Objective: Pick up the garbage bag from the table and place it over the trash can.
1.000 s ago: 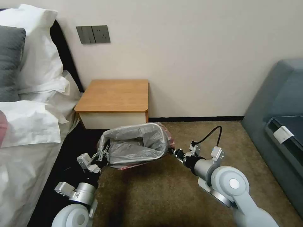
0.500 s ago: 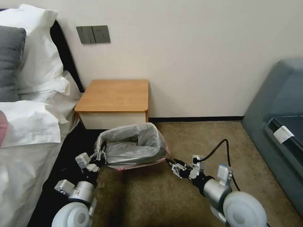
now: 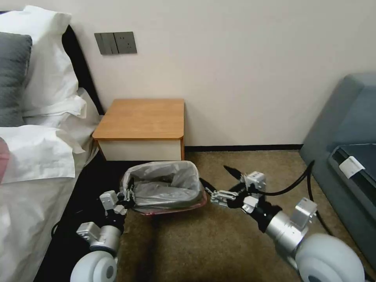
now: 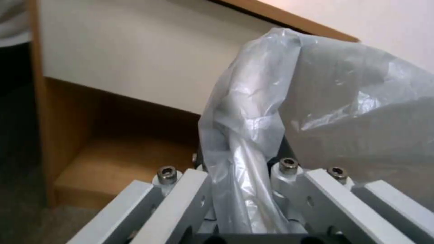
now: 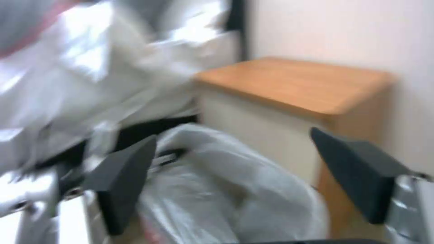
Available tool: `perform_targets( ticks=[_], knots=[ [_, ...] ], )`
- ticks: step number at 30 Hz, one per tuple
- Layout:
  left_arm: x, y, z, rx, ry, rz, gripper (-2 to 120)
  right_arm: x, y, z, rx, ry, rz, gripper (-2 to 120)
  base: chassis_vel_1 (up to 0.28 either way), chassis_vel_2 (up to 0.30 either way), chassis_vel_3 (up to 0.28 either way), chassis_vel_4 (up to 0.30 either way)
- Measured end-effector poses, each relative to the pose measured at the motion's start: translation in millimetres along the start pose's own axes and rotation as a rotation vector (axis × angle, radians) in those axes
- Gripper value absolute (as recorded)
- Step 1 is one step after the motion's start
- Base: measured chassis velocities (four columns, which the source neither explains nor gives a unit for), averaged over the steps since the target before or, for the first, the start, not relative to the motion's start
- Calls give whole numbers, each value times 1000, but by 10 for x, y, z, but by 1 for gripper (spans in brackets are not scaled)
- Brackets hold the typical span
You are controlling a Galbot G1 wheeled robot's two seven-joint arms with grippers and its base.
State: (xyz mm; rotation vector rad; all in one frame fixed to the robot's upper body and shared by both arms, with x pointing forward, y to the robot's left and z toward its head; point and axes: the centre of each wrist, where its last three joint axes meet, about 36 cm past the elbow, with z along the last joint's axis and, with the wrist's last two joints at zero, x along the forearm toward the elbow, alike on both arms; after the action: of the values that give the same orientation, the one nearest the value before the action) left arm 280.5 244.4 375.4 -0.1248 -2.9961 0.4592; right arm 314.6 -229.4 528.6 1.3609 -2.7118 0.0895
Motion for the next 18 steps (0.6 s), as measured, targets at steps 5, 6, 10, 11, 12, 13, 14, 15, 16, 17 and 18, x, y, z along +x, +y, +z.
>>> perform_targets(
  ticks=[5,6,10,11,12,13,14,15,16,17,18],
  knots=[
    [-1,-152,45,-52,5,21,7,-456,-91,2,163,114,-226,66,0,0,0,0],
    [-1,-152,45,-52,5,21,7,-456,-91,2,163,114,-226,66,0,0,0,0],
    [-2,-210,50,-65,0,33,7,-845,-184,76,282,181,-235,51,0,0,0,0],
    [-2,-215,48,-65,-1,34,7,-915,-214,98,310,199,-231,47,0,0,0,0],
    [-2,-223,42,-64,-3,35,7,-1028,-257,128,359,224,-227,41,0,0,0,0],
    [0,-227,34,-64,-5,37,7,-1105,-283,142,382,246,-221,36,0,0,0,0],
    [-1,-227,27,-64,-7,37,7,-1172,-285,151,387,268,-220,32,0,0,0,0],
    [-1,-227,27,-64,-7,37,7,-1172,-285,151,387,268,-220,32,0,0,0,0],
    [-1,-222,23,-65,-8,37,7,-1246,-278,163,388,290,-215,28,0,0,0,0],
    [-1,-220,22,-65,-8,37,7,-1299,-269,180,386,306,-215,23,0,0,0,0],
    [-2,-218,20,-65,-9,38,7,-1367,-257,206,388,325,-215,18,0,0,0,0]
  ],
)
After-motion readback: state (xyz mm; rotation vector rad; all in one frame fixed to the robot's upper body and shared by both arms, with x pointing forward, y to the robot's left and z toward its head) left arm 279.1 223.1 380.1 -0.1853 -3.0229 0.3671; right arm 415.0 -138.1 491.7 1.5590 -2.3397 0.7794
